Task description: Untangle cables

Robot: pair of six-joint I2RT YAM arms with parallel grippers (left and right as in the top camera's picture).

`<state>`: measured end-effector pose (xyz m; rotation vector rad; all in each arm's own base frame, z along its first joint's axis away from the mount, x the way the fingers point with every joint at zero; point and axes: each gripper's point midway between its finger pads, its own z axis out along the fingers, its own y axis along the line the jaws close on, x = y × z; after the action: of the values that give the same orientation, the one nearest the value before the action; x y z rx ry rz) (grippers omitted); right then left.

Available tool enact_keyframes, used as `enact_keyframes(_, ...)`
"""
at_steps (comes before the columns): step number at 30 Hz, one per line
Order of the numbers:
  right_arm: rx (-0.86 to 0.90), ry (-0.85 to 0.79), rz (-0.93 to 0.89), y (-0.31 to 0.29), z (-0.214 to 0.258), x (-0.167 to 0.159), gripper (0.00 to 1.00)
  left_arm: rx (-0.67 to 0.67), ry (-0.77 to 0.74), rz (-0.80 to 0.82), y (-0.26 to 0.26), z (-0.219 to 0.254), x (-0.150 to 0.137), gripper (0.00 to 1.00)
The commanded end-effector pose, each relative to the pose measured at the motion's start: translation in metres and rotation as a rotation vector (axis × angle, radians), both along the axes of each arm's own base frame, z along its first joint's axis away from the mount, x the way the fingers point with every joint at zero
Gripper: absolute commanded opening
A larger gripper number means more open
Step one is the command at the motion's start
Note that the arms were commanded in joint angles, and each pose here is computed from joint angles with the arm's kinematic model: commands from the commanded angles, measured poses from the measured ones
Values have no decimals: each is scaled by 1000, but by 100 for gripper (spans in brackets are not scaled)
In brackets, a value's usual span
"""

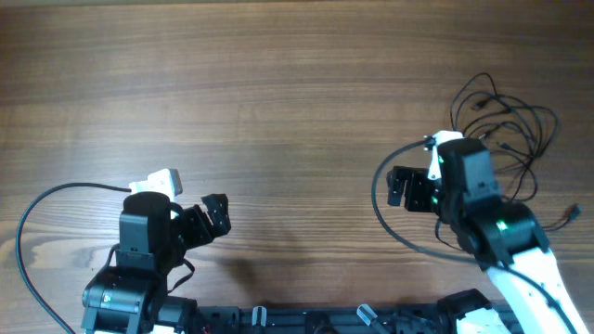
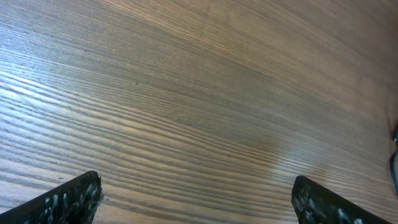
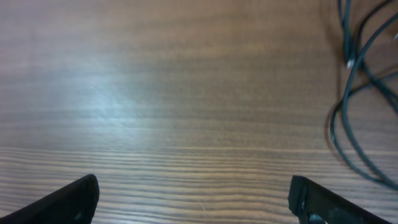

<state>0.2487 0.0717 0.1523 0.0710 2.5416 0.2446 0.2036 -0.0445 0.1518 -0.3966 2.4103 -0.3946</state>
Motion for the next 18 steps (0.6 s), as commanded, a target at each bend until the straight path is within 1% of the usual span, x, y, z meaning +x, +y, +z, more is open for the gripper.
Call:
enact_keyframes(1,32,-136,-17,-5,31,-8,100,8,4,-14,-1,-4,-1,100)
enact_keyframes(2,54,-206,-18,-7,48,-13,100,8,4,-14,-1,-4,-1,100)
enact_keyframes(5,95,-346,-21,-11,79,-28,100,8,4,-14,-1,-4,-1,100)
enact_keyframes(9,125,-461,-19,-17,103,-46,100,8,4,-14,-1,-4,-1,100)
enact_keyframes(12,30,-525,-34,-34,109,-55,100,8,4,-14,-1,-4,-1,100)
enact_keyframes(16,21,-599,-98,-47,118,-51,100,8,4,-14,-1,-4,-1,100)
enact_keyframes(18,39,-672,-69,-42,123,-48,100,8,4,-14,-1,-4,-1,100)
